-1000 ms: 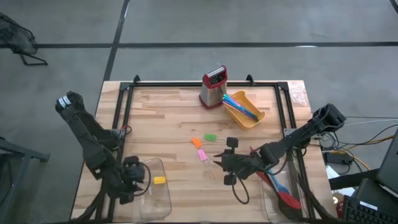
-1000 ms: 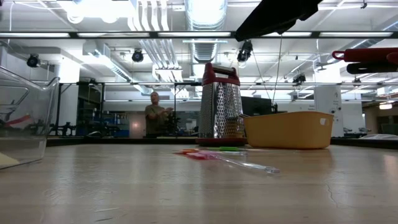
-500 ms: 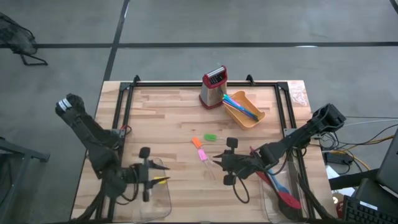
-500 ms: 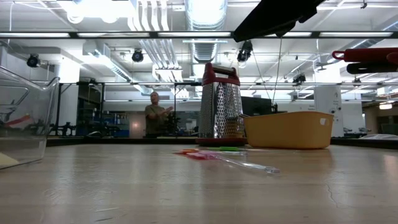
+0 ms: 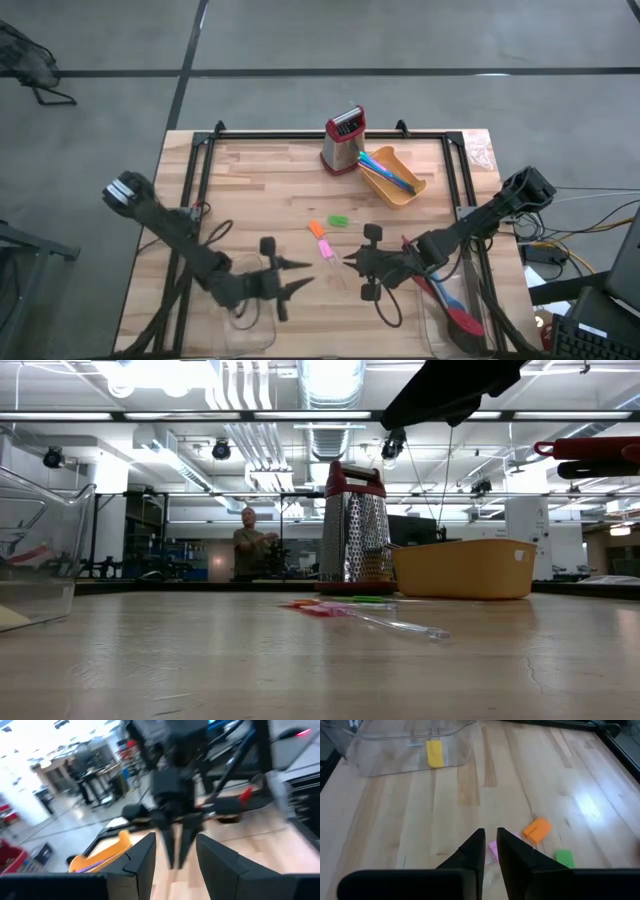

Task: Pick & Place Kitchen Items
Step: Put the orange spatula into the left transparent bin

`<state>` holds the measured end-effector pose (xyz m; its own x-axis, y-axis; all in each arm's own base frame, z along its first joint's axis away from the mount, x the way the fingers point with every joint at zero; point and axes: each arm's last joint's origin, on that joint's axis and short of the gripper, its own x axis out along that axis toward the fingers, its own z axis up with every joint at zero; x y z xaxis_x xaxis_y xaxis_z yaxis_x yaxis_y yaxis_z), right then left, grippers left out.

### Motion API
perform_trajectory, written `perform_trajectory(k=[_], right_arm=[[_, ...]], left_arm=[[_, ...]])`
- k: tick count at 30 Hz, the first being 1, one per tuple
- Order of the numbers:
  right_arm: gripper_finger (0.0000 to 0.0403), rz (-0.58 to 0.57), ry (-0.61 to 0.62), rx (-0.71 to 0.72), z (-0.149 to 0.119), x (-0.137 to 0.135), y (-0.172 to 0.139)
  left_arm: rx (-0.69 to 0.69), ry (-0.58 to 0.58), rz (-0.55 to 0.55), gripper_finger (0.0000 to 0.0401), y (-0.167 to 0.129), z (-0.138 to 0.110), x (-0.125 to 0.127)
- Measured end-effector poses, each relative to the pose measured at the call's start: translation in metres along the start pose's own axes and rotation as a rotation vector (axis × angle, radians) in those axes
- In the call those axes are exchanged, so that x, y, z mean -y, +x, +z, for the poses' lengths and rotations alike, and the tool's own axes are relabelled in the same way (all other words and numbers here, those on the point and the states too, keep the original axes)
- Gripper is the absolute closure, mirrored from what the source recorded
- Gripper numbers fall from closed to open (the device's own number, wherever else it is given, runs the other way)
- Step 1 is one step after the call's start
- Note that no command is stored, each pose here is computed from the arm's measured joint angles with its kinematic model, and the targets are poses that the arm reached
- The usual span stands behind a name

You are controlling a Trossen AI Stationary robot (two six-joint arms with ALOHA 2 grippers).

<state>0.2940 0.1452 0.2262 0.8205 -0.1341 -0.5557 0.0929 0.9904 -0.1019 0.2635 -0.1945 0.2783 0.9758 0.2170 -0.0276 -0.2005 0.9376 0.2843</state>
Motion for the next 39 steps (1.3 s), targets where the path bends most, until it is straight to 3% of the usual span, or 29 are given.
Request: perform_trajectory(k=[8, 17, 22, 30, 39], right_arm=[[0.0362, -0.003, 0.049, -0.029, -0.004, -0.001, -0.001], [0.0341, -0.003, 0.056, -0.026, -0.003, -0.001, -0.001], [0.0324, -0.004, 0.124, -0.026, -0.003, -0.001, -0.001], [0.0275, -0.087, 0.216, -0.017, -0.008, 0.005, 0.005], [0.0197, -0.129, 0.191, -0.067, -0.017, 0.004, 0.034]], left_arm=[[-0.040, -0.004, 0.014, 0.0254, 0.008, -0.009, -0.001], [-0.053, -0.014, 0.001, 0.0255, 0.007, -0.010, 0.000], [-0.053, -0.016, 0.000, 0.0254, 0.007, -0.010, 0.000], [-0.053, -0.015, 0.000, 0.0256, 0.007, -0.010, 0.000], [-0.063, -0.003, -0.004, 0.0256, 0.006, -0.012, 0.000]])
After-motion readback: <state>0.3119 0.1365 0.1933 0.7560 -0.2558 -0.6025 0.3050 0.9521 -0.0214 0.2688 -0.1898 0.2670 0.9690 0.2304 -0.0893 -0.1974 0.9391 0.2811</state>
